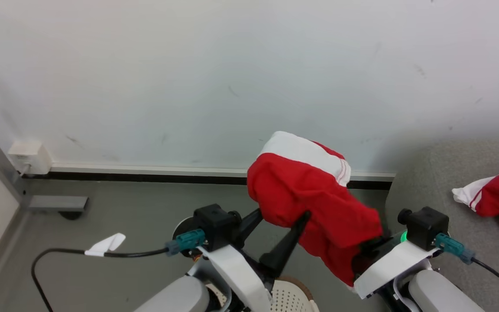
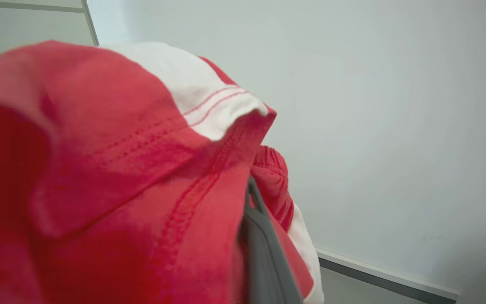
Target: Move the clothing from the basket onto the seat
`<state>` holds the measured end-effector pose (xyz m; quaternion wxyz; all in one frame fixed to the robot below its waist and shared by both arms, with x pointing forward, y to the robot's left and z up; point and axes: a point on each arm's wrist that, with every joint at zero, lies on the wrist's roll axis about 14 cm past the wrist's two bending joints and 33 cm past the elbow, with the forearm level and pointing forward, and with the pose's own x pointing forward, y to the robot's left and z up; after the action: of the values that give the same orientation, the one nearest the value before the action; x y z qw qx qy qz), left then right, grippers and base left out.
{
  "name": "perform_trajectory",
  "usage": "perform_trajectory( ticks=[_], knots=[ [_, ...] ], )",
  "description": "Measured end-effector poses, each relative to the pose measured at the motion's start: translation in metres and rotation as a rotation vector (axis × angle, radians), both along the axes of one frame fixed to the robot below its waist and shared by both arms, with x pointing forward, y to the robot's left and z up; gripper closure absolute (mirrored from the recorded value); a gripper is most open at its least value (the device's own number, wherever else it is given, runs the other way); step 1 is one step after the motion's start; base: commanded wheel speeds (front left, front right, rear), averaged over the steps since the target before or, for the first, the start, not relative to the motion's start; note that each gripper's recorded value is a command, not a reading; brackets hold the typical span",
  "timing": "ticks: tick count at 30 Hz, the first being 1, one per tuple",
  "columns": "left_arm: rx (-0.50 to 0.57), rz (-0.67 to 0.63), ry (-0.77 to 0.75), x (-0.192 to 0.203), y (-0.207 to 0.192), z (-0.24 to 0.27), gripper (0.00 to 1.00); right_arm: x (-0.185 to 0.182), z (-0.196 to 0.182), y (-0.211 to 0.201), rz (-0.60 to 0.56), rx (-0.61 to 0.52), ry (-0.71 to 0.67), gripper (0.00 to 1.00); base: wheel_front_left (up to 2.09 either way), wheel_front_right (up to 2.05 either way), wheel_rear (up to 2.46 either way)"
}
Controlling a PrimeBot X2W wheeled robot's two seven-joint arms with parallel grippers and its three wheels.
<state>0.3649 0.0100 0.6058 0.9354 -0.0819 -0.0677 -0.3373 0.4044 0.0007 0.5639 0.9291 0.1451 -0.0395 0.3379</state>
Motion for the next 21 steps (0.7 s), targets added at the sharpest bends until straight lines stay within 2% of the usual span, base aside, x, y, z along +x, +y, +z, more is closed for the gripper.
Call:
perform_trajectory(
  ticks=[5, 11, 21],
  knots=[
    [0.013, -0.055, -0.001, -0.002, -0.018, -0.002, 0.00, 0.006, 0.013, -0.031, -0.077, 0.009, -0.041, 1.00, 0.00, 0.00, 0.00],
    [0.045, -0.136, -0.003, -0.005, -0.043, -0.010, 0.00, 0.012, 0.029, -0.092, -0.224, -0.002, -0.099, 1.00, 0.00, 0.00, 0.00],
    [0.087, -0.318, -0.043, -0.012, -0.100, -0.016, 0.00, -0.008, 0.050, -0.197, -0.495, -0.010, -0.168, 1.00, 0.00, 0.00, 0.00]
  ],
)
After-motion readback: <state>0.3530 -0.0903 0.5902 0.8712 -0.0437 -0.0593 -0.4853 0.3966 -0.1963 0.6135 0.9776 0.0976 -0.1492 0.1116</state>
